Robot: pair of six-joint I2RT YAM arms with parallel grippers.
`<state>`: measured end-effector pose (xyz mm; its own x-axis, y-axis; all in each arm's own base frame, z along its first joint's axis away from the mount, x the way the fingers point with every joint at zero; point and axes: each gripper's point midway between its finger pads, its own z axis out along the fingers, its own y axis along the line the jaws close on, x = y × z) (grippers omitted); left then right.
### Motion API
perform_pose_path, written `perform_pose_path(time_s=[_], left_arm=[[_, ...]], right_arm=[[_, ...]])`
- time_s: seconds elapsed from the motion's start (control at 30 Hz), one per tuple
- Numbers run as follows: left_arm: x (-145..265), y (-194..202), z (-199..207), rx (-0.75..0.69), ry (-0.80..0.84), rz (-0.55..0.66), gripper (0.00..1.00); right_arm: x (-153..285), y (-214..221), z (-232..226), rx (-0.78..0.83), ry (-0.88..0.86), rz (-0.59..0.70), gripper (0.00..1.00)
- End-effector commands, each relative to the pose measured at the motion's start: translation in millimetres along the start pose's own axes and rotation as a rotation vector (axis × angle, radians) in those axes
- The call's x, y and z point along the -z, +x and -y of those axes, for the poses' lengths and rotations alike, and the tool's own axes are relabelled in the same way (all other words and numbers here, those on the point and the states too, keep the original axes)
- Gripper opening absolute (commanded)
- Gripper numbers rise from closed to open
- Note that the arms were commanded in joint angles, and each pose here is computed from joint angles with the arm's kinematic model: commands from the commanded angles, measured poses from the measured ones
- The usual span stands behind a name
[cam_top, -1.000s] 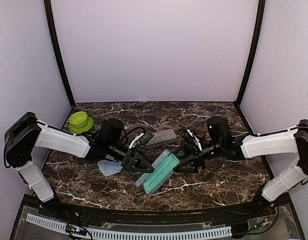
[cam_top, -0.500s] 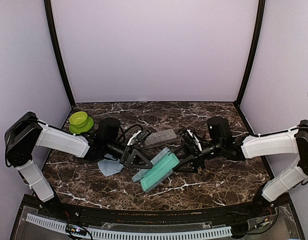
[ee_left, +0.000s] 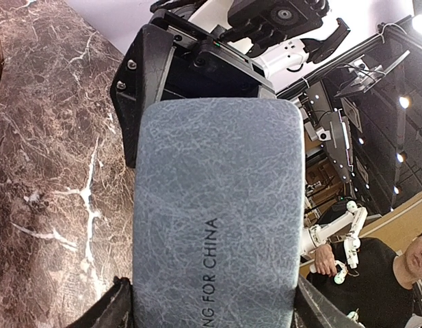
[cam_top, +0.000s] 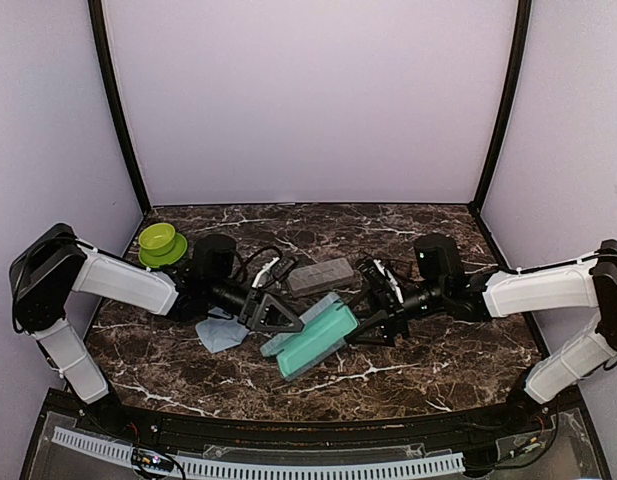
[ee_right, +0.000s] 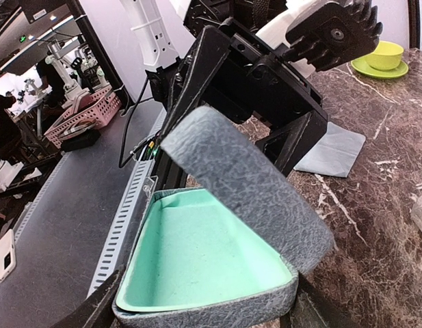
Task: Organize the sunglasses
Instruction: Open the sunglasses case, then pass from the right arm to the left
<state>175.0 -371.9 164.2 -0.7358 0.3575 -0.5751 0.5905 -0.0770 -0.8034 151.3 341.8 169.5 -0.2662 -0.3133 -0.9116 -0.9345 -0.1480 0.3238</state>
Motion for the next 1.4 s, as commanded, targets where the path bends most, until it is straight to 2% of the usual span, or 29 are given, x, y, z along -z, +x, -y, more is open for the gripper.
perform_pose_path(time_s=[0.0,0.63,0.8,0.9,1.07,1.17,1.37], left_arm=[[32.0,13.6,-67.4,0.257,-0.217,0.086,0.63],[65.2,12.5,-93.4,0.388,-0.308,0.205,0.65],[67.2,8.9,-91.2,0.383,-0.306,0.213,0.65],[70.0,0.4,-82.3,0.328,-0.315,0.221,0.67],[83.8,-14.2,-64.5,0.164,-0.421,0.232,0.71],[87.4,-18.2,-48.7,0.064,-0.459,0.221,0.76],[52.3,-4.8,-24.0,-0.083,-0.437,0.094,0.81]], right_arm=[[6.7,-9.4,-48.5,0.061,-0.212,0.032,0.0],[7.1,-7.3,-50.4,0.061,-0.224,0.029,0.0],[5.1,-6.6,-45.1,0.047,-0.202,0.02,0.0],[2.3,-3.8,-34.8,0.023,-0.153,0.005,0.0],[-1.5,4.7,5.8,-0.102,0.014,-0.051,0.0],[-3.8,2.9,12.8,-0.143,0.027,-0.04,0.0],[-7.1,-7.8,14.3,-0.153,0.005,-0.001,0.0]])
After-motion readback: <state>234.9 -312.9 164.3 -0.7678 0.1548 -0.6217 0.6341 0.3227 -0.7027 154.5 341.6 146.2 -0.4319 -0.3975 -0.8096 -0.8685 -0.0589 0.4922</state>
